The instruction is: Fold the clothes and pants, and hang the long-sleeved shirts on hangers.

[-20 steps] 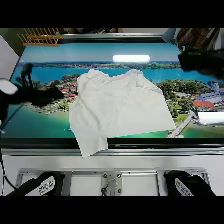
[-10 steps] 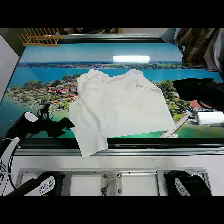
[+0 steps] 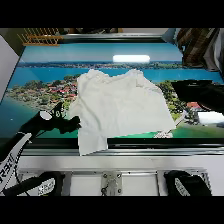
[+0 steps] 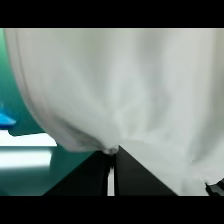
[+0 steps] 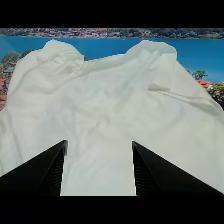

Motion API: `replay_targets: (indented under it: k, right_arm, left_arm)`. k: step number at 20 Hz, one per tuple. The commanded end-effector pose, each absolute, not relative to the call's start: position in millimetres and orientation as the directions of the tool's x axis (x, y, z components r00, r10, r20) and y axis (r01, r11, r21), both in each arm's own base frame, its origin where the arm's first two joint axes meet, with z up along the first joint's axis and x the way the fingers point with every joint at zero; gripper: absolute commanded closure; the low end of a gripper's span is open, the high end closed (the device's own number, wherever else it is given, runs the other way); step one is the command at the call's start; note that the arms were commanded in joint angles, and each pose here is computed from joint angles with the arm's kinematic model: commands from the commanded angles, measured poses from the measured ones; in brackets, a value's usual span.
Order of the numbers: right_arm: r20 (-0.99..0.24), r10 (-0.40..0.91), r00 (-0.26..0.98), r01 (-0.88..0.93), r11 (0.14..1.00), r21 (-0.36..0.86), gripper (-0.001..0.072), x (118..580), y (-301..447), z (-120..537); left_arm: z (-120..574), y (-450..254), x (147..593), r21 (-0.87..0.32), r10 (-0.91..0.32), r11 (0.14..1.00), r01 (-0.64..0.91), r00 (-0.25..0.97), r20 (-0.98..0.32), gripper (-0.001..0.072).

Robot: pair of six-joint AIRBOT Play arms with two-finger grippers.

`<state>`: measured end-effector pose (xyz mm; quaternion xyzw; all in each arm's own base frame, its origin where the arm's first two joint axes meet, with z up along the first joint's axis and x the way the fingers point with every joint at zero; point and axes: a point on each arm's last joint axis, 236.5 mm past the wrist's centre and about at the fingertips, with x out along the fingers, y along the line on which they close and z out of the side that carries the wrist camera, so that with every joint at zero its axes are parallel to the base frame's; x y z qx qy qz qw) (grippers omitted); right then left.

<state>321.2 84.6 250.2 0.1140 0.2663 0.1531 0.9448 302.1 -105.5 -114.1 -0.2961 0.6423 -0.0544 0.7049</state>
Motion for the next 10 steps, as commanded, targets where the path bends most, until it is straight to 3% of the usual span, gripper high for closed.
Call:
replay_targets:
  k: [1, 4, 6, 8, 10]
  right_arm:
    - [-0.560, 0.238, 0.794, -0.098, 0.958, 0.269, 0.0272, 318, 50, 225]
    - [-0.789, 0.011, 0.614, 0.290, 0.927, 0.238, 0.0273, 287, -33, 129]
    - [-0.879, -0.048, 0.475, 0.537, 0.807, 0.246, 0.0269, 256, -76, 55]
    - [-0.929, -0.006, 0.370, 0.684, 0.679, 0.268, 0.0267, 227, -92, -11]
    - [-0.933, 0.092, 0.349, 0.740, 0.583, 0.334, 0.0260, 218, -83, -56]
  left_arm:
    - [-84, -107, 329, -0.519, -0.459, 0.821, -0.239, 0.263, -0.848, 0.0700]
    - [-65, -90, 326, -0.491, -0.419, 0.848, -0.200, 0.315, -0.851, 0.0700]
    - [-61, -84, 314, -0.461, -0.393, 0.871, -0.171, 0.321, -0.862, 0.0700]
    - [-58, -81, 307, -0.448, -0.380, 0.880, -0.157, 0.335, -0.862, 0.0699]
    - [-54, -81, 305, -0.450, -0.378, 0.880, -0.150, 0.351, -0.857, 0.0700]
